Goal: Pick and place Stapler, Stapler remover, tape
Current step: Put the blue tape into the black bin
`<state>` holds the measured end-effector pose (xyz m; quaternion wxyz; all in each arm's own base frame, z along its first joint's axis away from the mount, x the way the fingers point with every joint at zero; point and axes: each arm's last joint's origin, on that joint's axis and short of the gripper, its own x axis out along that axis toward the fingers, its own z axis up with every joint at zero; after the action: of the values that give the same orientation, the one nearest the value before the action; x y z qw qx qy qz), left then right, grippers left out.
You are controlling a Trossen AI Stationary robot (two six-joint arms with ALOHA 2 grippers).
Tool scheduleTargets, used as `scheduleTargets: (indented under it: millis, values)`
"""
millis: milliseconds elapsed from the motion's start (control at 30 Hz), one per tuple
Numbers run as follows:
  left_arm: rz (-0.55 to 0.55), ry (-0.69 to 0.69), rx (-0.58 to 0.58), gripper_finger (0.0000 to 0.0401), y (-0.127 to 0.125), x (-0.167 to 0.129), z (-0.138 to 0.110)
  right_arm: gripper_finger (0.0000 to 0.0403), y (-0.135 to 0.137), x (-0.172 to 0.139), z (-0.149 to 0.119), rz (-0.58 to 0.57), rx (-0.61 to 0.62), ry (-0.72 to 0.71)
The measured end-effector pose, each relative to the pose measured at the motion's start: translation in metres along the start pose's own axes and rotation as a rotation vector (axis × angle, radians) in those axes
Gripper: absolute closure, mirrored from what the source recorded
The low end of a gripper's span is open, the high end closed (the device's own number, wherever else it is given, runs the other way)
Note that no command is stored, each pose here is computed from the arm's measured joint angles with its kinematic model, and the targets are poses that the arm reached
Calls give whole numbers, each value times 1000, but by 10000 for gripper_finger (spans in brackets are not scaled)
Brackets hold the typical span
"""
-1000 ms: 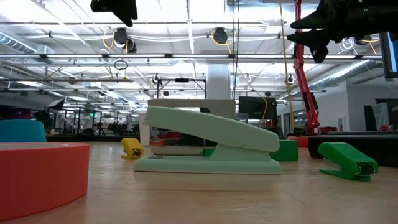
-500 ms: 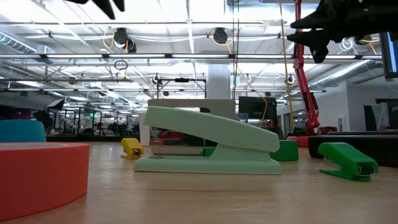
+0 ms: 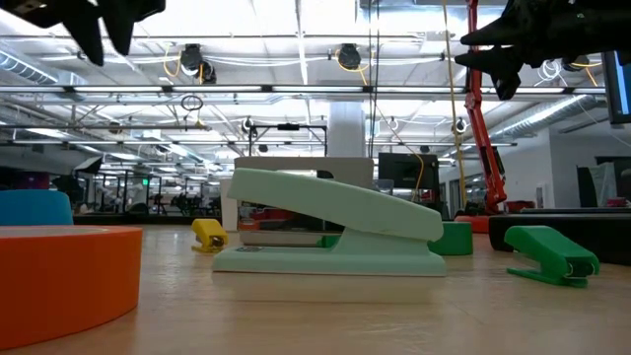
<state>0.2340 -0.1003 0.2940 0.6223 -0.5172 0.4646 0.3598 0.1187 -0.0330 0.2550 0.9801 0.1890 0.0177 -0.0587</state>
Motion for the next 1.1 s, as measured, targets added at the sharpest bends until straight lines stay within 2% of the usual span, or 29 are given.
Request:
scheduleTargets:
  millis: [467, 800, 967, 1100]
  values:
    - [85, 60, 0, 283, 21, 26, -25, 257, 0, 0, 0, 0, 0, 1]
    - [65, 88, -21, 283, 32, 54, -30, 257, 0, 0, 0, -1, 15, 0]
    - [111, 141, -13, 283, 45, 70, -32, 257, 0, 0, 0, 0, 15, 0]
    - [78, 162, -30, 283, 50, 83, -35, 257, 0, 0, 0, 0, 15, 1]
